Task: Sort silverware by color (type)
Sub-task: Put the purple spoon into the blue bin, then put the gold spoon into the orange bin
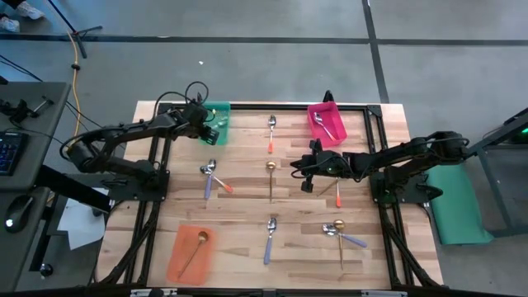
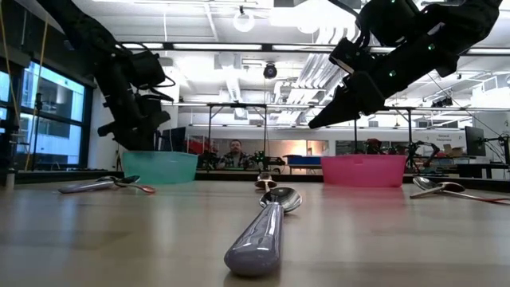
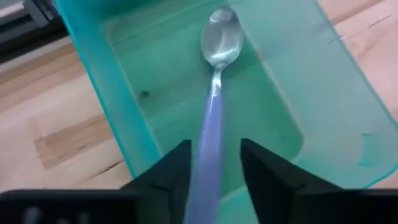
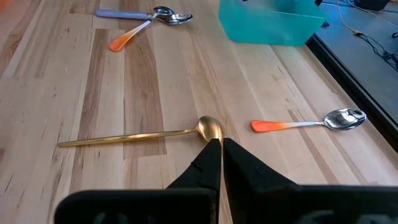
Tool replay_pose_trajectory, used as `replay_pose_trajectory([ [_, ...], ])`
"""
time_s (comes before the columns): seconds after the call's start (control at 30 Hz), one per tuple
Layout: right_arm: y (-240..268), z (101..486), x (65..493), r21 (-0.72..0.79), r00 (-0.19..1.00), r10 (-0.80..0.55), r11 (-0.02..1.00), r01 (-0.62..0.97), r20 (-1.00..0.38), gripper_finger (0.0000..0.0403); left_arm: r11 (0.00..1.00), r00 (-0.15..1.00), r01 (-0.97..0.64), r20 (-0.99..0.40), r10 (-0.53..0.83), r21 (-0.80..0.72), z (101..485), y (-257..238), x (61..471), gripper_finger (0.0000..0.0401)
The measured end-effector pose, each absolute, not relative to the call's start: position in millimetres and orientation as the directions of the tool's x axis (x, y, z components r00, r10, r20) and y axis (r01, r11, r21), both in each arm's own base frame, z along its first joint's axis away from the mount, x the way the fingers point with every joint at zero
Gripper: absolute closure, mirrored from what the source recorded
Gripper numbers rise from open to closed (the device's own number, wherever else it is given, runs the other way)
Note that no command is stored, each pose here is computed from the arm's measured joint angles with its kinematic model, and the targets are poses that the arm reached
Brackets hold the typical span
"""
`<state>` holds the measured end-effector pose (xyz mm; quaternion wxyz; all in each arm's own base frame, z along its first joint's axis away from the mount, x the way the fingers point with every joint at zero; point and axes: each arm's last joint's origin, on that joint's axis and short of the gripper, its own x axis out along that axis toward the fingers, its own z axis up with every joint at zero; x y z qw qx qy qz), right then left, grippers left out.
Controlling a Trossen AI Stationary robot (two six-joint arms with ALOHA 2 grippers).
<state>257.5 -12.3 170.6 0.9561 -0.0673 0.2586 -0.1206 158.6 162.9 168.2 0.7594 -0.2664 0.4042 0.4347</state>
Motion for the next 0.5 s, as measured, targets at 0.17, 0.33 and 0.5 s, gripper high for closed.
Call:
replay_pose_trajectory([
  [0.17, -12, 171, 257, -0.191, 0.837, -0.265, 0.962, 0.195, -0.478, 0.0401, 0.498, 0.314, -0.865, -0.829, 0.463, -0.05, 176, 160, 156, 0.023],
  [0.33, -12, 171, 257, -0.191, 0.837, -0.265, 0.962, 0.195, -0.478, 0.0401, 0.557, 0.377, -0.829, -0.786, 0.49, -0.051, 194, 146, 156, 0.0255],
  [0.5, -12, 171, 257, -0.191, 0.837, -0.265, 0.962, 0.196, -0.478, 0.0401, 0.657, 0.482, -0.754, -0.702, 0.525, -0.027, 217, 116, 165, 0.0305],
])
